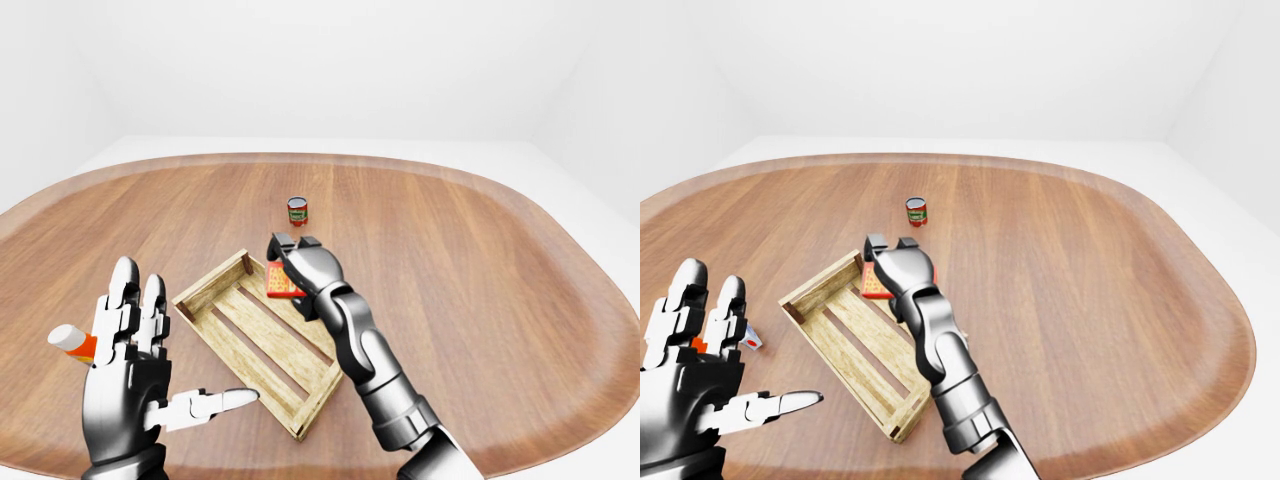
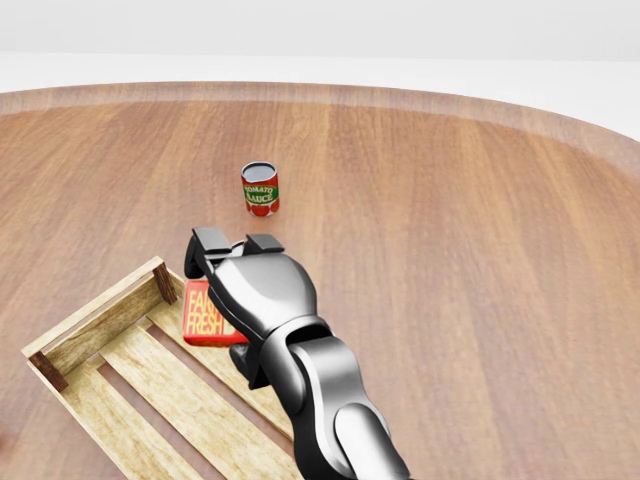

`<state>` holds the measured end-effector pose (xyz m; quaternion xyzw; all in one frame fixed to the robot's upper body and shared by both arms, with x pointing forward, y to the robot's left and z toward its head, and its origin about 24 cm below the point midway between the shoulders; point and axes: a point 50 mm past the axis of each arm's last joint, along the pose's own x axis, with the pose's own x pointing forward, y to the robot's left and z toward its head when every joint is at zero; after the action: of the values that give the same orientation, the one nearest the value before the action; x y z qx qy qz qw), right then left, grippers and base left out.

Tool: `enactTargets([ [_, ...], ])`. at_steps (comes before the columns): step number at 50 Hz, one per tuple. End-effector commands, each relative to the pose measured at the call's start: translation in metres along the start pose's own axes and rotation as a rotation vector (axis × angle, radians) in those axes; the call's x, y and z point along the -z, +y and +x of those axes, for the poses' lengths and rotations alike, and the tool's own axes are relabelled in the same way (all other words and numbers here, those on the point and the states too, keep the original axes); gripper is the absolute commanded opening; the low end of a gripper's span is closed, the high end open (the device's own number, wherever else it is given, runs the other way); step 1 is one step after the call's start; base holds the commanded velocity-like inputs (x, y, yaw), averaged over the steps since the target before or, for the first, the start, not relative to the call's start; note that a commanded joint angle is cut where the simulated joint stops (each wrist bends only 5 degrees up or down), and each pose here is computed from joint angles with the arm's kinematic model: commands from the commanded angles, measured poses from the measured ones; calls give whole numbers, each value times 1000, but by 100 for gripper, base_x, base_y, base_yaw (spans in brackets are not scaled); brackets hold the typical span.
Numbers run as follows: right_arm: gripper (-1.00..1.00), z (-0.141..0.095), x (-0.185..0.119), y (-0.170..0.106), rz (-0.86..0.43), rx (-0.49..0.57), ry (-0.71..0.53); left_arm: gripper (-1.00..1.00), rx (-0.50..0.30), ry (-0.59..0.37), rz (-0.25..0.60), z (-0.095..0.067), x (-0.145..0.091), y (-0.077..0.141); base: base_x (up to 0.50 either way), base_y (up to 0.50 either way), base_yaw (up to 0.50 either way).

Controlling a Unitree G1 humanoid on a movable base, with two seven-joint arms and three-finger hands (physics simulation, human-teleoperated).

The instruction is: Pick up the butter and put it in the tray.

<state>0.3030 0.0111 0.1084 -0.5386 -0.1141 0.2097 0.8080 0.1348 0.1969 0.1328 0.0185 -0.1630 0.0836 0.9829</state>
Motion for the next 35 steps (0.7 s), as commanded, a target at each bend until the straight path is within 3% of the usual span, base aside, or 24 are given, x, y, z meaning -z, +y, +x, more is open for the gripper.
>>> enactTargets([
  [1, -100, 11, -17, 13, 23, -13, -41, 100, 0, 0, 0, 0, 0, 0, 0, 0, 0],
  [10, -100, 21, -27, 31, 37, -70, -47, 100, -2, 1, -2, 0, 0, 1, 0, 0, 0],
  [35, -100, 32, -21, 42, 80, -108, -17, 100, 2, 5, -11, 1, 1, 2, 0, 0, 0],
])
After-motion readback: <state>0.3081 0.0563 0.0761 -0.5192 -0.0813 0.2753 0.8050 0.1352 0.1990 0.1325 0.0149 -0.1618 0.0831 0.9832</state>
